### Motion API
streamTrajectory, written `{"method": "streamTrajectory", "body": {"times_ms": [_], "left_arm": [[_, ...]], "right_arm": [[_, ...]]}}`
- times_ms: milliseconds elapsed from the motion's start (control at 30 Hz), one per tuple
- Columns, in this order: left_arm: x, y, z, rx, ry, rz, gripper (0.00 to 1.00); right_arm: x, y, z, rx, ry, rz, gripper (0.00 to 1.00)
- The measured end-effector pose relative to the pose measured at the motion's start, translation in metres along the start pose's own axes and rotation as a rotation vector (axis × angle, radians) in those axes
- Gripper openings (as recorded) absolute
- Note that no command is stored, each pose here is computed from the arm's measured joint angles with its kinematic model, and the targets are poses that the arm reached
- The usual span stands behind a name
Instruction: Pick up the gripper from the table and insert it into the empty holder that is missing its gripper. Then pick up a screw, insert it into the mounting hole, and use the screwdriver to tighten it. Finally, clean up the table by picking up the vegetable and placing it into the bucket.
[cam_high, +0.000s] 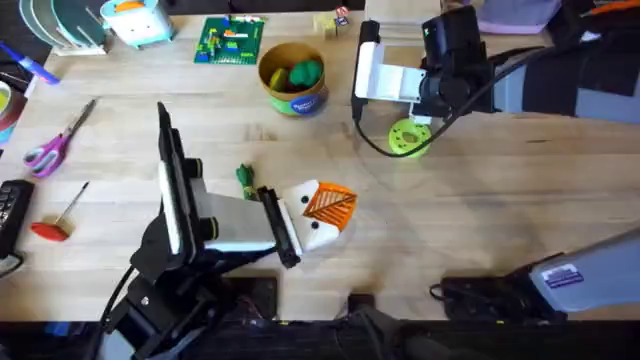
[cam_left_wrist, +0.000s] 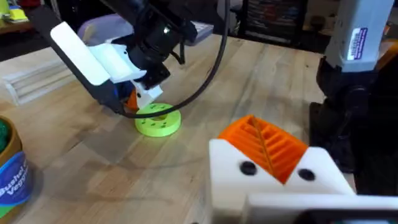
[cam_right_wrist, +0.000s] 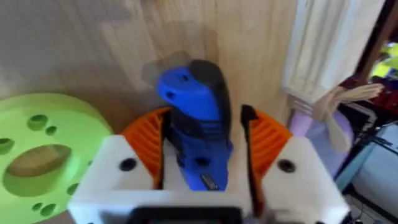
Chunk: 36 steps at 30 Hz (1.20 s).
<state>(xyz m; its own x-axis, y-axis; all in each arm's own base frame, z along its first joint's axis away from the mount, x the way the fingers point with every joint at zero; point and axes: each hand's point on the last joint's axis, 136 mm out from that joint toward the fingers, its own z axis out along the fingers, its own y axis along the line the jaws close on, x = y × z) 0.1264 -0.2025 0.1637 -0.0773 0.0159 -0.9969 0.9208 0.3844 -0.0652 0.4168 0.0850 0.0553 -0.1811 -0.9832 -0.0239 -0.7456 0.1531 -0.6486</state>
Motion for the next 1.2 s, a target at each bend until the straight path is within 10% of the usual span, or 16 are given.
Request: {"method": "streamTrajectory", "body": {"times_ms": [133, 467, 733, 1133, 1200], "left_arm": [[0.0, 0.0, 0.0, 0.0, 0.0, 0.0, 0.017], [0.0, 0.0, 0.0, 0.0, 0.0, 0.0, 0.017], [0.0, 0.0, 0.0, 0.0, -0.001, 0.0, 0.017], [0.0, 0.0, 0.0, 0.0, 0.0, 0.001, 0.023], [0.0, 0.0, 0.0, 0.0, -0.002, 0.005, 0.298]], "right_arm": [[-0.003, -0.019, -0.006, 0.049, 0.0, 0.017, 0.982], [-0.008, -0.026, -0.028, 0.078, -0.015, 0.153, 0.991], [0.005, -0.06, -0.12, 0.18, -0.114, 0.498, 0.992], [-0.016, -0.011, -0.245, 0.035, -0.37, 0.884, 0.994], [-0.02, -0.006, -0.259, 0.015, -0.416, 0.909, 0.992]]}}
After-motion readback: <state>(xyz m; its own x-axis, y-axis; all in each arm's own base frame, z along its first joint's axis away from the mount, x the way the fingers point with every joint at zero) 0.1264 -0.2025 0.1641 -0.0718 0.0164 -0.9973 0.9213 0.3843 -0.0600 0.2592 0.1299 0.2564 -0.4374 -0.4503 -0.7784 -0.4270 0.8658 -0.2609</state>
